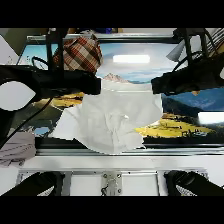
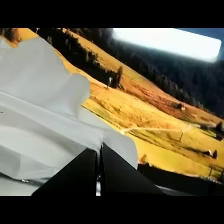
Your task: Fold the clothes and pants, and hang the long-sleeved shirts on hangers.
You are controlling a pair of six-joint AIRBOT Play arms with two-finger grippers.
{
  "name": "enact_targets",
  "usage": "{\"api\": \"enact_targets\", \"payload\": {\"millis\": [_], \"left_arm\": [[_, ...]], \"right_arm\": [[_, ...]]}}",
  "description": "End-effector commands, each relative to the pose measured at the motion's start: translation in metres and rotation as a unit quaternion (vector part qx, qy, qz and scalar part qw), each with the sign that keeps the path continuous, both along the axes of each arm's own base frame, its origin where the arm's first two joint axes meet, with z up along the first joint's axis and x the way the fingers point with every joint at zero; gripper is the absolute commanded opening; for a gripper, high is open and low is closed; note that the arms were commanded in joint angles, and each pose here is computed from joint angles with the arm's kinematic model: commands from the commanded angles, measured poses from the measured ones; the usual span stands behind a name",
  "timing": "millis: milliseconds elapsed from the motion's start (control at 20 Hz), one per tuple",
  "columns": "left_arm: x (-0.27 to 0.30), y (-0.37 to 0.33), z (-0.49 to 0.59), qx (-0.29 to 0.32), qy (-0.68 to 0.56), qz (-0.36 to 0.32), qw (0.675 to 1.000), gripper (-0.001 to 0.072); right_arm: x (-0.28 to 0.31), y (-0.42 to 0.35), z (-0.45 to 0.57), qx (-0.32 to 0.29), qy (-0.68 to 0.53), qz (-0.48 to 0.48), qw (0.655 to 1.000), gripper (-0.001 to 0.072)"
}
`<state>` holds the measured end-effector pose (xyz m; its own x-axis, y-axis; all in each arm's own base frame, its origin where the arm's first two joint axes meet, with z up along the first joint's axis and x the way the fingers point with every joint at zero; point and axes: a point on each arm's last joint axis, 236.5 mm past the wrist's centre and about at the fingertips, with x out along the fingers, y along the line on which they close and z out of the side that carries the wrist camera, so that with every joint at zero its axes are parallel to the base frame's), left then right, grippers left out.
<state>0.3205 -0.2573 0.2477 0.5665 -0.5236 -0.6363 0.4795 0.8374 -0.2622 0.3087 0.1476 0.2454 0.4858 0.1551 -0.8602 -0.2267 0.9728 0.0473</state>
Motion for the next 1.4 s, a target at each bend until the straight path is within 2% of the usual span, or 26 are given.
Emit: {"api": "enact_targets", "payload": {"millis": [0,200,350,550,850,900,950,1000,1350], "left_arm": [[-0.026,-0.014,-0.053,0.068,0.072,-0.046,0.994,0.0016],[-0.065,-0.012,-0.150,0.135,0.170,-0.063,0.974,0.0016],[-0.070,-0.015,-0.183,0.127,0.194,-0.056,0.971,0.0017],[-0.084,-0.022,-0.211,0.106,0.226,-0.057,0.967,0.0016],[-0.084,-0.021,-0.217,0.111,0.222,-0.062,0.967,0.0016],[-0.083,-0.021,-0.217,0.110,0.221,-0.062,0.967,0.0078],[-0.082,-0.020,-0.216,0.108,0.222,-0.059,0.967,0.0403],[-0.079,-0.018,-0.216,0.105,0.224,-0.052,0.968,0.0636],[-0.018,0.017,-0.170,0.051,0.198,0.014,0.979,0.0644]], "right_arm": [[-0.029,-0.013,-0.027,-0.036,0.080,0.011,0.996,0.0012],[-0.078,-0.012,-0.111,-0.058,0.214,0.029,0.975,0.0012],[-0.096,-0.007,-0.156,-0.052,0.272,0.011,0.961,0.0012],[-0.075,0.028,-0.161,0.021,0.237,0.009,0.971,0.0012],[-0.067,0.026,-0.169,0.012,0.236,-0.002,0.972,0.0013],[-0.066,0.026,-0.170,0.011,0.238,-0.002,0.971,0.0013],[-0.066,0.026,-0.171,0.010,0.239,-0.002,0.971,0.0013],[-0.066,0.026,-0.172,0.010,0.240,-0.002,0.971,0.0013],[-0.066,0.026,-0.172,0.009,0.241,-0.002,0.971,0.0013]]}}
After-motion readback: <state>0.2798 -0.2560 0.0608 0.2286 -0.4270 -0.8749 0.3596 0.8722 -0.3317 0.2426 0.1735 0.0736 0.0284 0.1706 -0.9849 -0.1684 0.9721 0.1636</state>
